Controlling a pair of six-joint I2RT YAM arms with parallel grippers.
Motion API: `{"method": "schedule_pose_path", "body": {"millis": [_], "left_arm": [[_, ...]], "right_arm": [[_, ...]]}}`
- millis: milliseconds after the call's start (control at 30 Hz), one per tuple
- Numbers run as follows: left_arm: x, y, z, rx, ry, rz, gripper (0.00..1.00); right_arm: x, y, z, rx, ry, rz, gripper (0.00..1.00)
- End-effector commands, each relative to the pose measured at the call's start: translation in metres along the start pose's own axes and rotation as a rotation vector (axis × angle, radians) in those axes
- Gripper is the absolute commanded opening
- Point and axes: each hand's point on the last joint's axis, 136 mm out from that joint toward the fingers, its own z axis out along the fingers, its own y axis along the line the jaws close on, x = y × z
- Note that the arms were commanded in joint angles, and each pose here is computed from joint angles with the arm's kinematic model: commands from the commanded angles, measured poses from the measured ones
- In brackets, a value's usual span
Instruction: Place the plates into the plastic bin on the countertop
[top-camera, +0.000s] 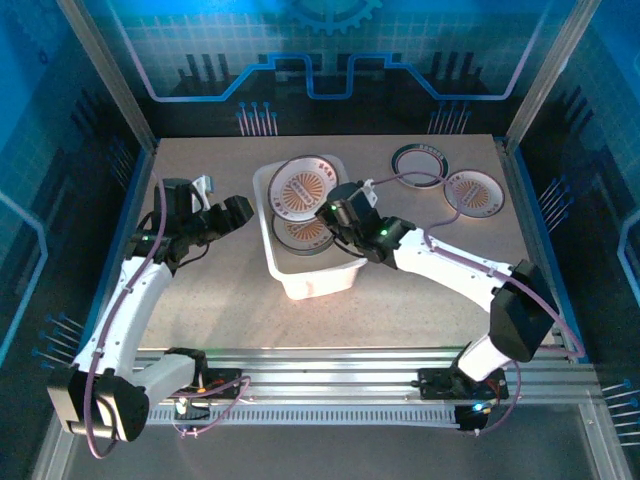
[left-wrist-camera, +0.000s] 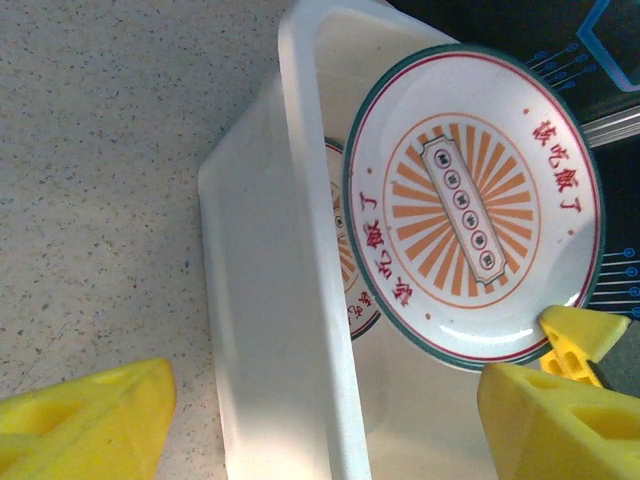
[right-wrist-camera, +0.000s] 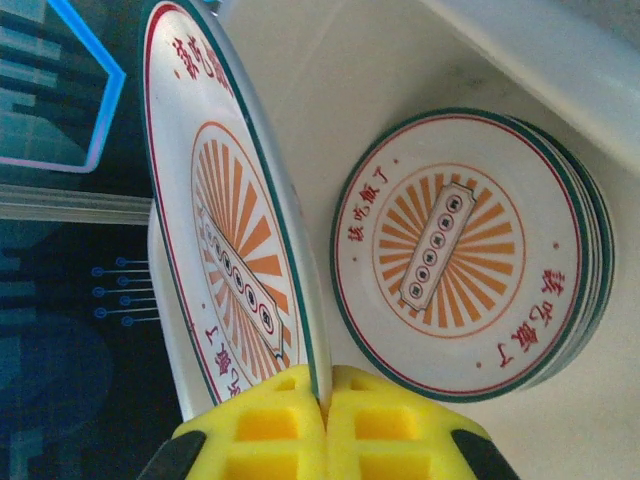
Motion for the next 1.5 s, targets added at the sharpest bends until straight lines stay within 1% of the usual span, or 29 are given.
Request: {"method": "schedule_pose_path", "body": {"millis": [0, 233, 500, 700, 933, 1033, 1300, 1467], "left_arm": [[0.005, 0.005, 0.004, 0.006, 0.026, 0.019, 0.8], [0.004, 0.009, 0.005, 0.006, 0.033, 0.021, 0.8], [0.0, 0.01, 0.01, 0.005, 0.053, 0.014, 0.8], [-0.007, 0.006, 0.014, 0.01, 0.061, 0.014, 0.8], [-0.011, 0.005, 0.016, 0.009, 0.064, 0.012, 0.8], [-0.012, 0.004, 0.015, 0.01, 0.065, 0.016, 0.8], [-0.01, 0.003, 0.013, 0.018, 0.069, 0.015, 0.8], [-0.009, 0.0, 0.011, 0.03, 0.069, 0.013, 0.81]], "right_arm": [[0.0, 0.004, 0.0, 0.034, -0.046, 0.054, 0.0], [0.018, -0.011, 0.013, 0.121, -0.016, 0.092, 0.0], [0.019, -0.024, 0.023, 0.198, -0.039, 0.137, 0.0], [0.029, -0.036, 0.039, 0.253, -0.014, 0.213, 0.0], [0.034, -0.04, 0.055, 0.282, -0.016, 0.254, 0.0], [0.04, -0.039, 0.06, 0.294, 0.005, 0.268, 0.0], [0.04, -0.035, 0.042, 0.314, -0.018, 0.243, 0.0], [0.05, -0.034, 0.041, 0.329, -0.011, 0.268, 0.01]]}}
